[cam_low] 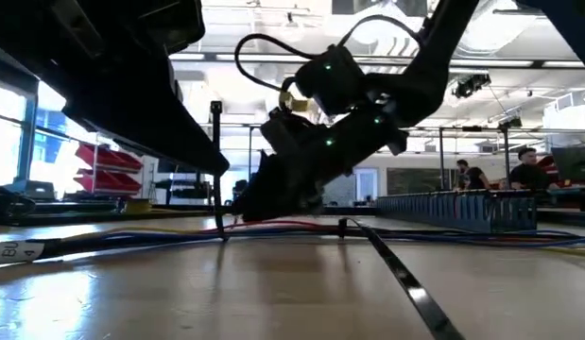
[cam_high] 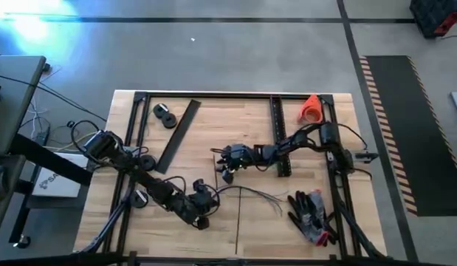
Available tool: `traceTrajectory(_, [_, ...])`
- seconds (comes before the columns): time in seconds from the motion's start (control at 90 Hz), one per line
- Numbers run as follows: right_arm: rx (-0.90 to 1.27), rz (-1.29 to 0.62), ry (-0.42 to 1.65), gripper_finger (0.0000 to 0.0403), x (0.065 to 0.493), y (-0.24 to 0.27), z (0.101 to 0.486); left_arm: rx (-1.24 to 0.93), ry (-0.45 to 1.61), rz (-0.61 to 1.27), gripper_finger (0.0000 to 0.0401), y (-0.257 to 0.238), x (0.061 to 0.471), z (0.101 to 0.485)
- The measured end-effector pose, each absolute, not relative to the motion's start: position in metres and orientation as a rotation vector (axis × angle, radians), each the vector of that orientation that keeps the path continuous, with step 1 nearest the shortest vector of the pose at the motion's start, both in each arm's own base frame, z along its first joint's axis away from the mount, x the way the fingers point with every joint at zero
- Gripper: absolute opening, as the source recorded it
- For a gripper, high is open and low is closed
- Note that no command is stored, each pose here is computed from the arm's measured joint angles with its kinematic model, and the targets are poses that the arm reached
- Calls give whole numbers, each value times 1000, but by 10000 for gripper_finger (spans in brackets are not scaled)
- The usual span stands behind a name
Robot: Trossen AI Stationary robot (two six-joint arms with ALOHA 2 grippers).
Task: Ziptie cables
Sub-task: Wrap the black zip tie on the cables
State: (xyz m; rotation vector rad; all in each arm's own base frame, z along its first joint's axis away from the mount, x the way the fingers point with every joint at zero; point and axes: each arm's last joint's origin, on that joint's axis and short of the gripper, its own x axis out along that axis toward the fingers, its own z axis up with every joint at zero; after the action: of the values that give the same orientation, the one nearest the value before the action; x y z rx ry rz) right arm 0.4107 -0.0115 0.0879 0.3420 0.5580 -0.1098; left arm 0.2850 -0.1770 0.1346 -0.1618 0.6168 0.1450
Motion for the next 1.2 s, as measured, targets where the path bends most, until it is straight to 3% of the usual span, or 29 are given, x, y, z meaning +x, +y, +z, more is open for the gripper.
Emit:
traceTrajectory(0.233, [356, -131, 576, 172, 408, -31, 85, -154, 624, 133, 0, -177, 285, 134])
traceTrajectory(0.622, [328, 59, 558, 165, 425, -33, 66, -138, 630, 125, 0, -177, 285, 134])
traceTrajectory(0.911, [310, 151, 569, 79, 424, -28, 65, -137, 638, 120, 0, -177, 284, 134])
traceTrajectory(1.067, [265, 176, 581, 13, 423, -23, 72, -140, 626, 136, 0, -177, 285, 134])
traceTrajectory(1.2, [122, 144, 585, 2, 420, -9, 90, -176, 619, 152, 0, -176, 285, 135])
